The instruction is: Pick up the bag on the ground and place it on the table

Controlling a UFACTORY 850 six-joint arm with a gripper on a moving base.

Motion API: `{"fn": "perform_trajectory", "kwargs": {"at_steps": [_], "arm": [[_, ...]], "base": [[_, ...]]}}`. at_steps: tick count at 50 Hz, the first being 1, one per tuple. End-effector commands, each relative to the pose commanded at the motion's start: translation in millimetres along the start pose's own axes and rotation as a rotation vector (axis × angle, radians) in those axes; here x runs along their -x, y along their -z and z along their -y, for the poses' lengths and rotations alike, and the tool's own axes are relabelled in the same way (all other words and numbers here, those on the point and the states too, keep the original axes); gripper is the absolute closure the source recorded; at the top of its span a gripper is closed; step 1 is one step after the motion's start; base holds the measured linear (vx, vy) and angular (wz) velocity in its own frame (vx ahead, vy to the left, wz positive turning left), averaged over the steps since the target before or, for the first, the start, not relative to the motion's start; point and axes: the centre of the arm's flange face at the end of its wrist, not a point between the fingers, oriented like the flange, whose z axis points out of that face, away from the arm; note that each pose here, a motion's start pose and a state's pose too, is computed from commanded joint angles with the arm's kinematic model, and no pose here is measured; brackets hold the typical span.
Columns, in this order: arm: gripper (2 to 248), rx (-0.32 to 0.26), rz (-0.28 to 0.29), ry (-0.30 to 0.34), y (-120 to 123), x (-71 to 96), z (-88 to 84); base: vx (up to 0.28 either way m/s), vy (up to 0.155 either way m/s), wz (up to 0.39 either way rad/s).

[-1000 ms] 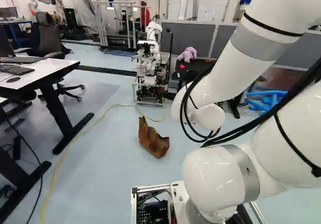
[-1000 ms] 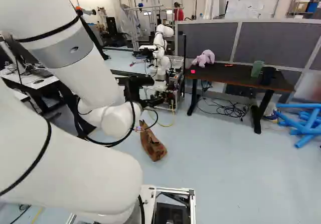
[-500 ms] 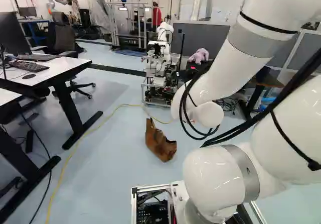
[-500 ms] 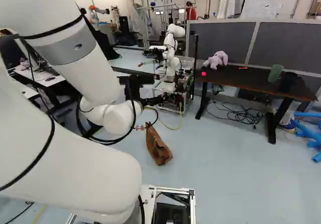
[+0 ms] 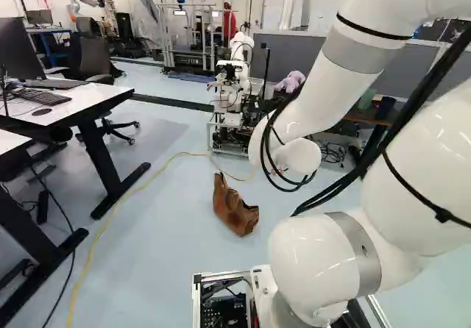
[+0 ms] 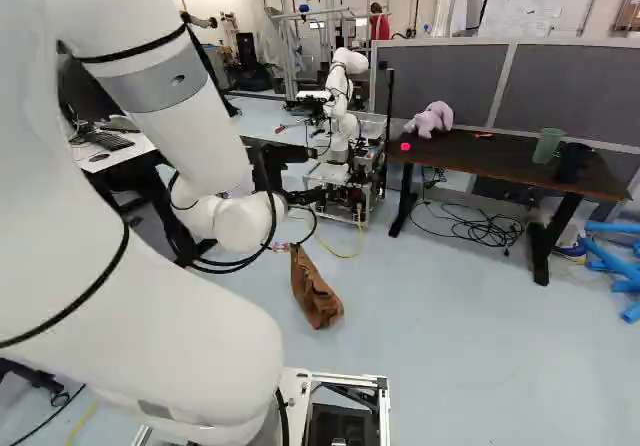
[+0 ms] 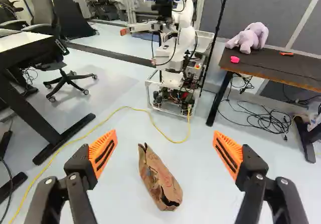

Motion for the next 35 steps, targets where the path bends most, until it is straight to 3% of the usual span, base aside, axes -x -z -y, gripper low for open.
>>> {"fn": "perform_trajectory", "kwargs": {"at_steps": [35], "arm": [[3,-0.06,0.099,0.057,-67.7,-16.1,2.0]], "base": [[0.0,0.0,0.0]]}}
